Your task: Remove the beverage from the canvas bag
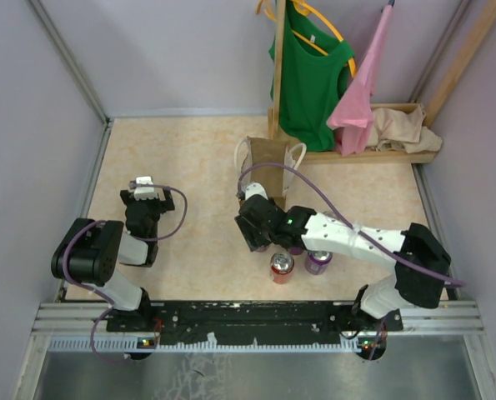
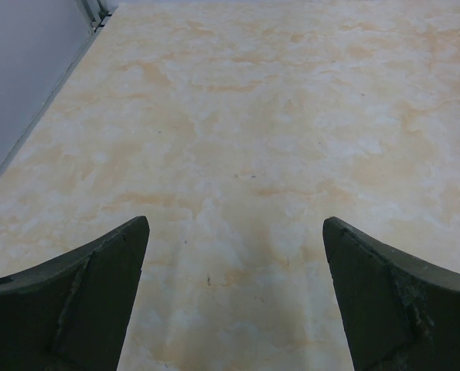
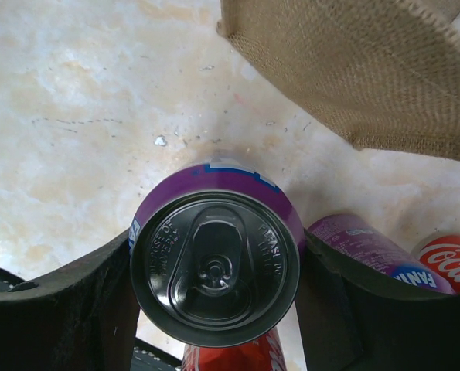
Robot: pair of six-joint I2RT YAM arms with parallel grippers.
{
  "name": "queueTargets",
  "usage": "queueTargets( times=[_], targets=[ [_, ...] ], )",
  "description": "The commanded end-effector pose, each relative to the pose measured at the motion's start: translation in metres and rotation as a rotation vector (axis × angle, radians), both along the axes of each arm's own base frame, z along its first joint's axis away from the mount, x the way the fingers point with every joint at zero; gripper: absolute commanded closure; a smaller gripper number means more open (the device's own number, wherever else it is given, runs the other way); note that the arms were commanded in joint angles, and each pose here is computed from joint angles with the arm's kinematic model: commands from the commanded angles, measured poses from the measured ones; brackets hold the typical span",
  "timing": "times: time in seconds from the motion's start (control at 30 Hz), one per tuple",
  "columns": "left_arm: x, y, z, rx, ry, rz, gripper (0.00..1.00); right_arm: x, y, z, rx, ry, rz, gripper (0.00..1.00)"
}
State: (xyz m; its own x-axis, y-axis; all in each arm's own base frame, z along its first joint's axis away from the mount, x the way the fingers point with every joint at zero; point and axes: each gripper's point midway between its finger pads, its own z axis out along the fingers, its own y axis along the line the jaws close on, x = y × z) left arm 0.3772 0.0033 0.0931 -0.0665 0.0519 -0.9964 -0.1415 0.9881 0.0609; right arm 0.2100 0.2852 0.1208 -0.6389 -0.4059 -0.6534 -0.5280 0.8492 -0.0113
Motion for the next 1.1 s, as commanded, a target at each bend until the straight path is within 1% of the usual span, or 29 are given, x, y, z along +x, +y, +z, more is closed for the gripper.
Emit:
queueTargets(
  times=[0.0, 0.07, 0.13, 0.23, 0.37, 0.4, 0.47, 0.5, 0.6, 0.7, 0.73, 0.87, 1.07],
  targets=[
    [0.000, 0.000, 0.004, -0.012, -0.025, 0.005, 0.00, 0.012, 0.016, 0.016, 0.095, -0.051, -0.030, 1.00],
    [0.000, 0.001, 0.004, -0.012, -0.025, 0.006, 0.00, 0.010, 0.015, 0.012, 0.093, -0.038, -0.028, 1.00],
    [0.000, 0.001, 0.004, -0.013, -0.025, 0.006, 0.00, 0.007, 0.014, 0.007, 0.092, -0.022, -0.026, 0.94],
    [0.000, 0.001, 0.004, -0.012, -0.024, 0.007, 0.00, 0.005, 0.014, -0.004, 0.091, 0.004, -0.022, 0.81],
    [0.000, 0.001, 0.004, -0.012, -0.025, 0.007, 0.00, 0.005, 0.012, -0.018, 0.072, 0.029, -0.026, 0.76],
    [0.000, 0.001, 0.004, -0.012, -0.025, 0.006, 0.00, 0.004, 0.012, -0.021, 0.066, 0.035, -0.027, 0.73],
    [0.000, 0.001, 0.004, -0.012, -0.025, 0.006, 0.00, 0.004, 0.011, -0.025, 0.055, 0.044, -0.034, 0.60],
    [0.000, 0.001, 0.004, -0.013, -0.025, 0.006, 0.00, 0.003, 0.010, -0.025, 0.053, 0.051, -0.040, 0.45],
    [0.000, 0.001, 0.004, -0.012, -0.025, 0.007, 0.00, 0.003, 0.007, -0.025, 0.045, 0.055, -0.052, 0.22],
    [0.000, 0.001, 0.004, -0.012, -0.025, 0.007, 0.00, 0.004, 0.005, -0.020, 0.046, 0.043, -0.059, 0.05],
    [0.000, 0.001, 0.004, -0.012, -0.024, 0.007, 0.00, 0.004, 0.005, -0.017, 0.048, 0.038, -0.060, 0.01],
    [0.000, 0.001, 0.004, -0.013, -0.025, 0.007, 0.00, 0.009, 0.008, 0.000, 0.066, 0.004, -0.051, 0.01],
    [0.000, 0.001, 0.004, -0.012, -0.025, 0.006, 0.00, 0.020, 0.016, 0.049, 0.139, -0.092, -0.026, 0.01]
  ],
)
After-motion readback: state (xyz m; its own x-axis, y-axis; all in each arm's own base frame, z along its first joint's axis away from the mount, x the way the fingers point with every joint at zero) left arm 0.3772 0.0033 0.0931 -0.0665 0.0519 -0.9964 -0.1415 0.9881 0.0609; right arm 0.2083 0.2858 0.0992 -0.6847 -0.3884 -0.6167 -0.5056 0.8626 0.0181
